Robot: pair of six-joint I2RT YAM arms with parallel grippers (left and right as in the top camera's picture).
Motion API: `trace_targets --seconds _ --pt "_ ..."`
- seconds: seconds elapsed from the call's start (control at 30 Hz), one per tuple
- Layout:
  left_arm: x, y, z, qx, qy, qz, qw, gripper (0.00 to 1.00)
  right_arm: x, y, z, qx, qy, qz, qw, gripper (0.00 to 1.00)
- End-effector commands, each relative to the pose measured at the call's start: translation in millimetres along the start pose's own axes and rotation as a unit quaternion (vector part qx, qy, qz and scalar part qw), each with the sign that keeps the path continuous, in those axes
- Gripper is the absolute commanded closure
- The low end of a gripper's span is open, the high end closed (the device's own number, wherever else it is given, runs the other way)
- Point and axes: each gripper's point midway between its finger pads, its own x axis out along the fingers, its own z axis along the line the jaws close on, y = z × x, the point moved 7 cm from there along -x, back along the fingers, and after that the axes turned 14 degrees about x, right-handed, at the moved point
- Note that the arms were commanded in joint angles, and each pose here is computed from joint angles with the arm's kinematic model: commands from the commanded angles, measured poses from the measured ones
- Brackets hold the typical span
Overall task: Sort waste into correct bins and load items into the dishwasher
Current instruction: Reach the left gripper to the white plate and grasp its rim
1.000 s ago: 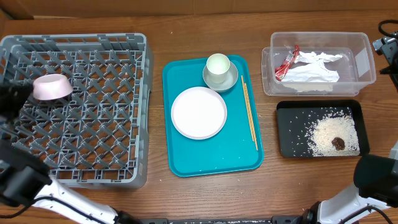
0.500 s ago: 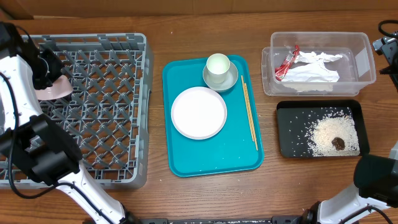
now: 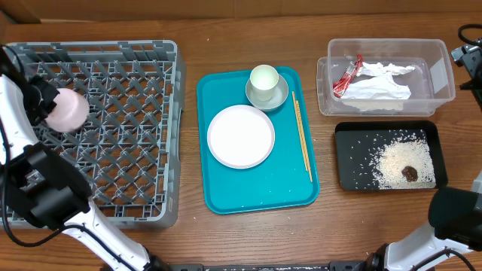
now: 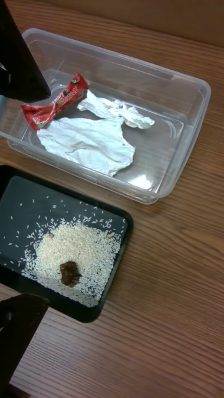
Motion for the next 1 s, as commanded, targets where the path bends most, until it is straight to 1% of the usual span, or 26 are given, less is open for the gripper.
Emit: trace_targets --seconds 0.0,0.07,0.13,0.17,0.2,0.23,0.3,0.33,0.37,0.4,0.43,0.47,0.5,0.53,0.57,0.6,0.63,0.67,0.73,0.77,0.8,0.87,0.97 --pt "-26.4 1.8 5.7 -0.037 -0.001 -0.011 0.999 0.96 -7.9 -2.5 1.0 0.002 -0.012 -0.01 1.0 0.0" --pt "-42.4 3.3 -2.1 -0.037 0.039 -0.019 0.998 0.96 -7.9 -2.5 1.0 0.002 -0.012 -0.01 1.0 0.0" --pt "-79.0 4.4 -16.9 -0.03 0.113 -0.05 0.992 0.96 -7.9 -2.5 1.0 0.001 -0.012 -0.01 1.0 0.0" --pt "-99.1 5.7 -25.9 -0.021 0.157 -0.067 0.985 0.96 -7.9 -2.5 1.0 0.001 -0.012 -0.01 1.0 0.0" --pt "-120.4 8.1 -35.2 -0.006 0.196 -0.086 0.977 0.96 -8.0 -2.5 1.0 0.002 -0.012 -0.011 1.0 0.0" --pt "-151.8 15.6 -51.8 0.031 0.26 -0.11 0.959 0.96 -7.9 -2.4 1.0 0.002 -0.012 -0.01 1.0 0.0" --pt "-188.5 30.4 -76.3 0.098 0.334 -0.135 0.928 0.96 -7.9 -2.4 1.0 0.001 -0.012 -0.01 1.0 0.0" --pt "-205.5 41.8 -92.3 0.141 0.368 -0.143 0.908 0.83 -7.9 -2.4 1.0 0.001 -0.012 -0.01 1.0 0.0" --pt "-218.1 54.6 -108.6 0.179 0.395 -0.142 0.89 0.56 -7.9 -2.5 1.0 0.002 -0.012 -0.01 1.0 0.0" --pt "-225.9 67.0 -124.2 0.209 0.411 -0.136 0.877 0.3 -7.9 -2.4 1.0 0.002 -0.012 -0.01 1.0 0.0" --pt "-231.8 92.2 -156.9 0.269 0.429 -0.114 0.855 0.0 -7.9 -2.4 1.0 0.002 -0.012 -0.01 1.0 0.0" --pt "-230.6 115.6 -184.1 0.323 0.434 -0.087 0.836 0.0 -7.9 -2.5 1.0 0.001 -0.012 -0.01 1.0 0.0" --pt "-226.3 132.2 -200.0 0.351 0.423 -0.063 0.833 0.0 -7.9 -2.5 1.0 0.002 -0.012 -0.01 1.0 0.0" --pt "-215.4 157.8 -220.7 0.386 0.384 -0.021 0.839 0.0 -7.9 -2.5 1.0 0.002 -0.012 -0.01 1.0 0.0" --pt "-198.8 195.5 -248.9 0.444 0.327 0.032 0.834 0.0 -7.9 -2.4 1.0 0.002 -0.012 -0.01 1.0 0.0" --pt "-188.4 224.8 -270.2 0.485 0.305 0.069 0.817 0.0 -7.9 -2.5 1.0 0.001 -0.012 -0.01 1.0 0.0" --pt "-181.5 241.9 -282.7 0.507 0.294 0.089 0.805 0.01 -7.9 -2.4 1.0 0.002 -0.012 -0.01 1.0 0.0" --pt "-169.3 266.9 -301.2 0.537 0.274 0.114 0.79 0.03 -7.9 -2.5 1.0 0.001 -0.012 -0.01 1.0 0.0" --pt "-142.5 305.6 -328.0 0.561 0.227 0.153 0.782 0.11 -8.0 -2.5 1.0 0.002 -0.012 -0.011 1.0 0.0" --pt "-116.6 332.3 -343.0 0.571 0.177 0.177 0.782 0.26 -7.9 -2.4 1.0 0.002 -0.012 -0.01 1.0 0.0" --pt "-92.7 353.0 -352.3 0.575 0.128 0.191 0.785 0.27 -7.9 -2.5 1.0 0.002 -0.012 -0.01 1.0 0.0" --pt "-63.5 374.2 -358.8 0.577 0.062 0.197 0.79 0.32 -8.0 -2.5 1.0 0.002 -0.012 -0.01 1.0 0.0" --pt "-39.5 390.0 -361.6 0.571 0.011 0.201 0.796 0.34 -7.9 -2.5 1.0 0.002 -0.012 -0.01 1.0 0.0"
